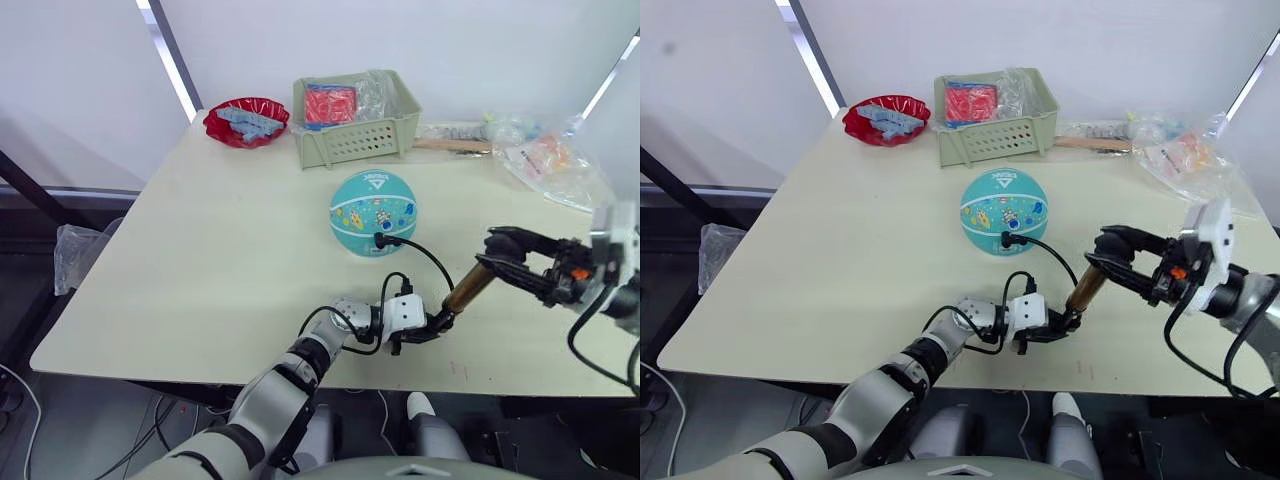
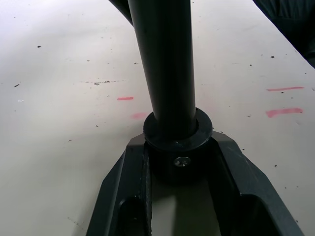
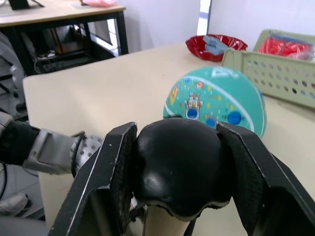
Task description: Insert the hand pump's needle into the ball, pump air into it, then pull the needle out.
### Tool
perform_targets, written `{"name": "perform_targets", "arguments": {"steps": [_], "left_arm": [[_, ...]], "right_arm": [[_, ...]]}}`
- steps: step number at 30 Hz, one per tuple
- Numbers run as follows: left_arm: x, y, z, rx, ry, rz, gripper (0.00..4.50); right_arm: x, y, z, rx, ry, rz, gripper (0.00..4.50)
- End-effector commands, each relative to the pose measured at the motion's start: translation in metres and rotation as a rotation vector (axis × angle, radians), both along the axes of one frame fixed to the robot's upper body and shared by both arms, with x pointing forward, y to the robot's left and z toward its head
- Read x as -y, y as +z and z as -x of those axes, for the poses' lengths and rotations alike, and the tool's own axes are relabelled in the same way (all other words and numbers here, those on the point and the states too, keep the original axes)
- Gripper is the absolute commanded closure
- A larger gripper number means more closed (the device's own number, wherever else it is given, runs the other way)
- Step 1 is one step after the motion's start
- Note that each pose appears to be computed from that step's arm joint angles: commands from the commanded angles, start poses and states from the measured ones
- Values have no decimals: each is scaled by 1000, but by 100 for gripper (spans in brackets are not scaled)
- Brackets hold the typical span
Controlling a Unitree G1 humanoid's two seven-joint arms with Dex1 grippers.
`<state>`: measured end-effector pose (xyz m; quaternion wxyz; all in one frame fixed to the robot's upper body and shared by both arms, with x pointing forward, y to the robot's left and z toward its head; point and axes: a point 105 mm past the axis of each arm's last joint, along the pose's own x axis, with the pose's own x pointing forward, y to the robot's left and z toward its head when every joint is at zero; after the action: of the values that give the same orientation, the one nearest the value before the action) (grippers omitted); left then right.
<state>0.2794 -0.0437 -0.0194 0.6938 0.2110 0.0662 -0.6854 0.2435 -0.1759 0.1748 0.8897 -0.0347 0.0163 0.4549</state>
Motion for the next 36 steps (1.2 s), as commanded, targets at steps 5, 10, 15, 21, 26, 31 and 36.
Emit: {"name": "perform_targets", "arguments": {"steps": [5, 10, 15, 21, 26, 31, 36], "left_arm": [[-16, -53, 44, -139, -128, -210, 338], [-16, -53, 44, -138, -129, -211, 338], [-15, -52, 43, -137, -132, -213, 338], [-16, -52, 42, -136, -136, -217, 338], [-16, -51, 42, -134, -140, -220, 338], [-16, -52, 43, -135, -144, -220, 338], [-16, -52, 44, -136, -146, -220, 338]], "right_arm": [[-4, -72, 2, -157, -98, 39, 243], [-9, -80, 4, -160, -102, 27, 243], [-6, -54, -2, -79, -114, -22, 243], [7, -2, -9, 40, -111, -63, 243], [20, 49, -9, 137, -92, -44, 243], [28, 83, -6, 192, -89, -35, 243], [33, 114, 0, 253, -84, -44, 243]]}}
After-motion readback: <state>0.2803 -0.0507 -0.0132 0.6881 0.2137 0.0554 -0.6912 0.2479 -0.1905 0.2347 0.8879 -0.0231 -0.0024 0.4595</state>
